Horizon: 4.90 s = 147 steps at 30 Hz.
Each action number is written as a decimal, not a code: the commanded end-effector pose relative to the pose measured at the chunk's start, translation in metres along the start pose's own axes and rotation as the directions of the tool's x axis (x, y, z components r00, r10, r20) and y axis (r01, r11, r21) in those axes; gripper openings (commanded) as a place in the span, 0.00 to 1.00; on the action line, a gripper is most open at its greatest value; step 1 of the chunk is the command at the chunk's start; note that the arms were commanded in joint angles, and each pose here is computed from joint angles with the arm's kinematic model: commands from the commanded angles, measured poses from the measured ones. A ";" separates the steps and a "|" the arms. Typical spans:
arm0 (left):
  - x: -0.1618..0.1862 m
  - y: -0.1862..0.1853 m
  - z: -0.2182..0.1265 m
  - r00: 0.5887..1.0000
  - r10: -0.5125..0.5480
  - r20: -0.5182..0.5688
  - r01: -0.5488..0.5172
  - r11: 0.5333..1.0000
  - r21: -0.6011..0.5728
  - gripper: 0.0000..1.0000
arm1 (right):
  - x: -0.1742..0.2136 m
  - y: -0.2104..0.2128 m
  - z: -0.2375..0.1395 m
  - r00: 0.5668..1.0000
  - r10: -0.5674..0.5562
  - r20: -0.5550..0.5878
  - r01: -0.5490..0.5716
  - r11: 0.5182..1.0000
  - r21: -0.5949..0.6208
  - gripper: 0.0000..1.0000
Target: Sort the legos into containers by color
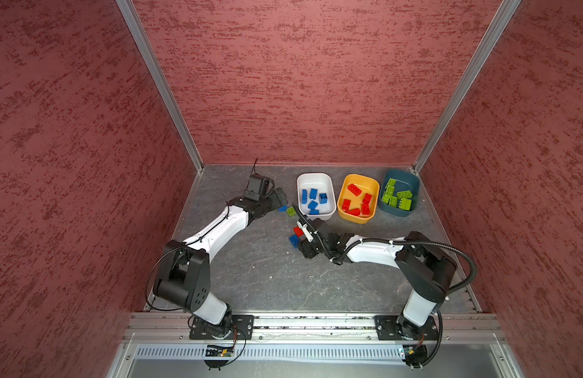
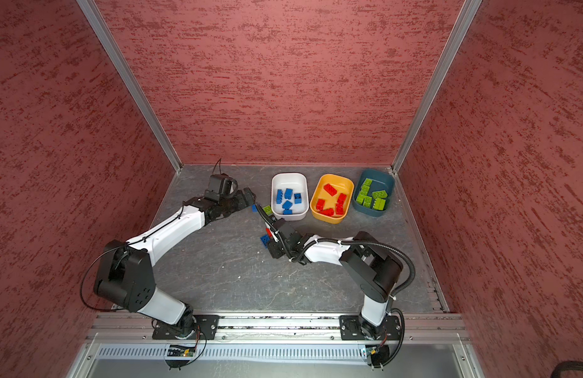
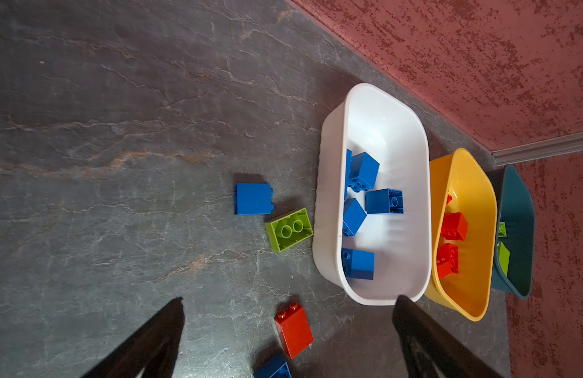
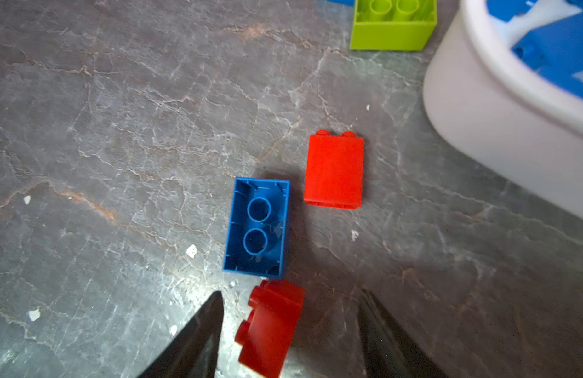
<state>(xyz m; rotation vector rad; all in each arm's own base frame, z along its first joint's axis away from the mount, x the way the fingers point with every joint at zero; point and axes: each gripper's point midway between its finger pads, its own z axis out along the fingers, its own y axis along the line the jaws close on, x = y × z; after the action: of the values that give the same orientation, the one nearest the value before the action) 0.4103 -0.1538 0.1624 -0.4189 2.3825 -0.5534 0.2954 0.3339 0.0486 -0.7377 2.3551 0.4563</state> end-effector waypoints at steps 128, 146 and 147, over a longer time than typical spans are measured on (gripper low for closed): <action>0.042 0.045 0.156 0.887 0.111 -0.449 -0.276 0.906 -0.321 0.60 | -0.072 -0.237 -0.206 0.618 0.554 0.559 -0.672 0.741 0.008 0.99; 0.081 0.016 0.144 0.838 0.232 -0.494 -0.368 0.908 -0.199 0.32 | -0.059 -0.239 -0.199 0.627 0.568 0.533 -0.686 0.727 0.033 0.99; 0.084 0.014 0.142 0.837 0.237 -0.493 -0.370 0.910 -0.189 0.31 | -0.059 -0.239 -0.198 0.627 0.568 0.532 -0.686 0.727 0.032 0.99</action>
<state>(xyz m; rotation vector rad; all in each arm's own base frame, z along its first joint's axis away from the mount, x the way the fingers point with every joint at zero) 0.4609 -0.2078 0.0241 -0.0683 2.8726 -0.1485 0.3887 0.0748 0.2022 0.3423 2.0624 0.5565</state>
